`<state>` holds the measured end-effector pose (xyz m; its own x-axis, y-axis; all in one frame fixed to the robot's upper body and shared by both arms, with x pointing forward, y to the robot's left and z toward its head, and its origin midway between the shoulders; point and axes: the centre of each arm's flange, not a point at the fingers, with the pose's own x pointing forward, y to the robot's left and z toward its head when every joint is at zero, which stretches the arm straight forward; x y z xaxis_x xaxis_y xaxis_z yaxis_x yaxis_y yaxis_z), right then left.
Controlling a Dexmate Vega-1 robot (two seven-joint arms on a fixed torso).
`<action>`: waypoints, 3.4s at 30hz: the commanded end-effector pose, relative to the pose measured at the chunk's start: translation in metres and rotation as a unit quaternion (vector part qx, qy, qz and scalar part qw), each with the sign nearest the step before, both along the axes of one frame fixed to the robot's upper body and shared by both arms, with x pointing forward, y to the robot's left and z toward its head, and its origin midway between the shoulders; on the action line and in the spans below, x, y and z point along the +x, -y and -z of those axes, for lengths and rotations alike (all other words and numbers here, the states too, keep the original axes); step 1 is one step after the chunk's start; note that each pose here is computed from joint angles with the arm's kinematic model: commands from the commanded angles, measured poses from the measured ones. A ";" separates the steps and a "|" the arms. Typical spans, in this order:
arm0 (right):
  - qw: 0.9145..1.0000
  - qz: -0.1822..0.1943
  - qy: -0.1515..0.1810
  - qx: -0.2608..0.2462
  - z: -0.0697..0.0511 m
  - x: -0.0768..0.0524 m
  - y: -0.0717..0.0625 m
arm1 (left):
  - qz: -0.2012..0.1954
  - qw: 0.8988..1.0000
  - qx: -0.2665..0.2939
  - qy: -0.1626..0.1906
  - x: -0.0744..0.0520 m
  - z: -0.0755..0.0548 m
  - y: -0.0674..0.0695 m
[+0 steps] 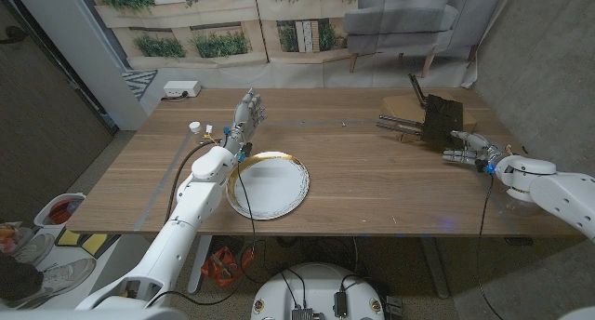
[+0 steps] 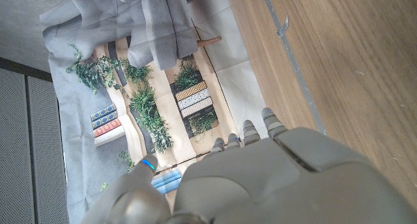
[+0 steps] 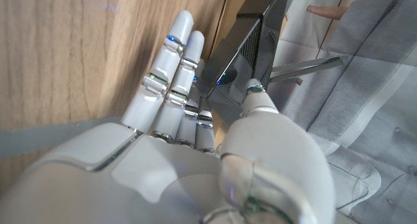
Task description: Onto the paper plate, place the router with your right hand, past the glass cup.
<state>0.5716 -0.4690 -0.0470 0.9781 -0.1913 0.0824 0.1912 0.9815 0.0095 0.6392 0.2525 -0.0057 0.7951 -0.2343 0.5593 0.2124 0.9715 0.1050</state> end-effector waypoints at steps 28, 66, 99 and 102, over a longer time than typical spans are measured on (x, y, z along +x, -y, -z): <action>0.999 0.017 0.021 0.018 -0.005 -0.003 0.004 | 0.002 1.000 -0.001 0.000 0.001 0.000 0.001; 0.987 -0.114 0.052 0.103 -0.011 0.002 0.010 | 0.002 1.000 0.004 0.004 0.001 -0.004 0.006; 0.969 -0.221 0.040 0.106 -0.027 0.008 -0.006 | 0.003 1.000 0.000 0.007 0.000 -0.005 0.003; 0.968 -0.229 0.037 0.099 -0.031 0.010 -0.010 | 0.002 1.000 -0.001 0.008 0.000 -0.005 0.003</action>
